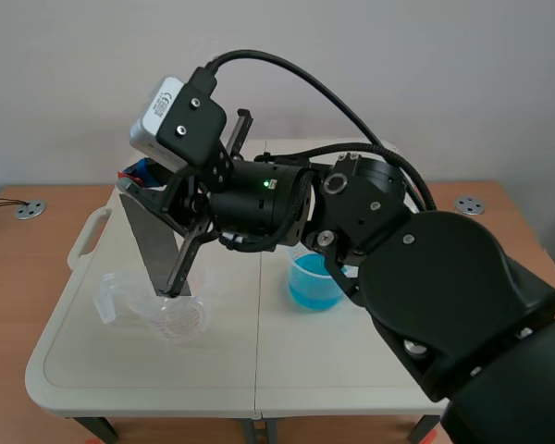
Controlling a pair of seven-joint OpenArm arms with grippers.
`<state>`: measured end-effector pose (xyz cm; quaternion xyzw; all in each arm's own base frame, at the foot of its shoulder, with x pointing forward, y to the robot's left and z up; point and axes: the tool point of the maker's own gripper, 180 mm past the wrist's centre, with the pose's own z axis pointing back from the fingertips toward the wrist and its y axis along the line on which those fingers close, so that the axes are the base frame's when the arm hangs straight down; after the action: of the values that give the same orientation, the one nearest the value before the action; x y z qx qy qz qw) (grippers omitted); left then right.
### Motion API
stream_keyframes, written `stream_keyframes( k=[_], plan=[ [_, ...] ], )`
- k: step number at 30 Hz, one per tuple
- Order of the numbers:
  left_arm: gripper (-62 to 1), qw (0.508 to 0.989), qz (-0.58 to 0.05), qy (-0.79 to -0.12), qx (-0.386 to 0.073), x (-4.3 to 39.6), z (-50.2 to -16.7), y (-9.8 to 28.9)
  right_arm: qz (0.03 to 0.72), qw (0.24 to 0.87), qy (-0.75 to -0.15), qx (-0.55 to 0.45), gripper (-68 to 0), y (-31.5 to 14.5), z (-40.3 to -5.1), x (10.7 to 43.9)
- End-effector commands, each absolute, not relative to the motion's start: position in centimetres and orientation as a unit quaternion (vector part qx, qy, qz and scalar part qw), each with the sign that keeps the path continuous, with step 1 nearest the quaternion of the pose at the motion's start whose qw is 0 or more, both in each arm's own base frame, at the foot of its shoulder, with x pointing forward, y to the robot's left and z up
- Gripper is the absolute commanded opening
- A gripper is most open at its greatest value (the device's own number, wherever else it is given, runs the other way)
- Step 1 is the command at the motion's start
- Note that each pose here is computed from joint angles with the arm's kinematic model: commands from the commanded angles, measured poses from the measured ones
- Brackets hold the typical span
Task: Hold the metal plate by the orange handle, dip it into the blue solution, take it out and point at it, then put the plate back in the beaker on the left.
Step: 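Put the plate into the left beaker, then return to the home posture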
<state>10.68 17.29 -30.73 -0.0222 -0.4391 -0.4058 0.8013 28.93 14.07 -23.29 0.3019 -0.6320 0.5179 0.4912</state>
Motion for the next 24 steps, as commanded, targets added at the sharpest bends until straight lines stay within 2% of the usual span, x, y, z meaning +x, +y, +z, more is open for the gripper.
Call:
stream_keyframes(
  k=[1,22,24],
  plan=[
    [-57.5,0.795,-0.402,-0.453,-0.024,11.2,-30.0,16.8,0.514,0.473,-0.645,0.310,-66.2,14.9,-21.9,29.1],
    [-57.5,0.796,-0.403,-0.452,-0.022,11.2,-30.1,16.9,0.524,0.505,-0.612,0.310,-66.1,14.6,-25.6,29.0],
    [-57.5,0.796,-0.403,-0.451,-0.022,11.2,-30.1,16.9,0.530,0.504,-0.610,0.305,-64.1,14.6,-25.8,28.9]
  ],
)
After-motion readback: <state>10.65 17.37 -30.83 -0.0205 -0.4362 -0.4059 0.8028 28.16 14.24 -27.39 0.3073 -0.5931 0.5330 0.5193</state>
